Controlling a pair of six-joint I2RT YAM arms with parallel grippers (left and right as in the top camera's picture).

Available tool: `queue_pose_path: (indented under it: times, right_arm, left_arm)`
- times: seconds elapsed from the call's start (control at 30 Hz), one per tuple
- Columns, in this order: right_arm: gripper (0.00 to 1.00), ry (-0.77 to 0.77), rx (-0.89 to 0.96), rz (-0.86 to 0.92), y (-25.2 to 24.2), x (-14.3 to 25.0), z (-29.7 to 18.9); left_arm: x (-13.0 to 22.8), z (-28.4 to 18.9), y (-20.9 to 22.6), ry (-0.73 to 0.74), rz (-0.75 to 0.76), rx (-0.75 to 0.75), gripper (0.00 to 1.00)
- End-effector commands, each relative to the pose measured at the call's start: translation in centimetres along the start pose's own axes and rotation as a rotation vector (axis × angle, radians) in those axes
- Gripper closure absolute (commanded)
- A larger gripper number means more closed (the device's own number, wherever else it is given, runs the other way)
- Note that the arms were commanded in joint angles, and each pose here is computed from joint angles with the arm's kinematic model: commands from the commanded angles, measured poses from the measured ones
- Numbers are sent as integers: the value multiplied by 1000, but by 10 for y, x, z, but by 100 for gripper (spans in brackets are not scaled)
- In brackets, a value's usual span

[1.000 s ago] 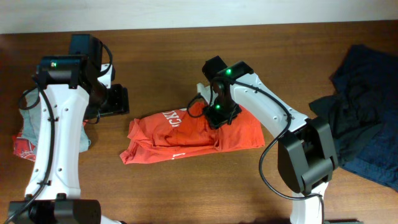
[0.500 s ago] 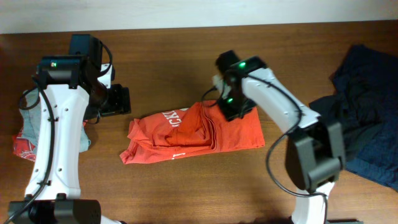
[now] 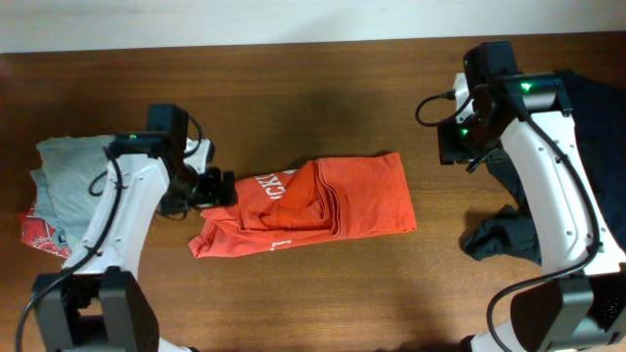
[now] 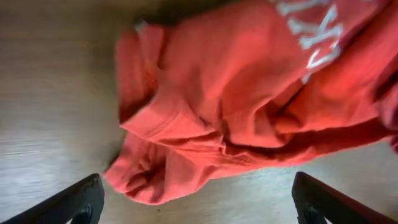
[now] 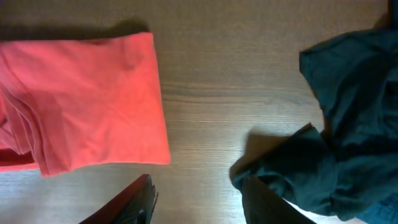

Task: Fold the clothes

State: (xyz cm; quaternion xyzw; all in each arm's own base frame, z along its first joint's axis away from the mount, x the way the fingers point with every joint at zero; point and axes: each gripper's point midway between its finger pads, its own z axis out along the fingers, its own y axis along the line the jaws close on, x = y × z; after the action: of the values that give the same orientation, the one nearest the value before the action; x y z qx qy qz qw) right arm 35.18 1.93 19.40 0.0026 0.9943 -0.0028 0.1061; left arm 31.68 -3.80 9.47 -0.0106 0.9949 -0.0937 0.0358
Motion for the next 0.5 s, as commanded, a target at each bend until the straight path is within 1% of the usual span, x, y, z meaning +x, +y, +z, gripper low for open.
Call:
queue_pose_path:
  times: [0.0, 0.23, 0.3, 0.47]
  right_arm:
    - [49, 2, 20, -4, -5, 0, 1]
    - [49, 4, 20, -5, -5, 0, 1]
    - [49, 3, 21, -5, -5, 0, 1]
    - [49, 3, 21, -5, -5, 0, 1]
  left_arm:
    - [9, 24, -2, 42, 51, 49, 3]
    - [5, 60, 11, 107, 32, 21, 3]
    - [6, 70, 18, 128, 29, -9, 3]
    - [6, 83, 22, 152, 25, -15, 2]
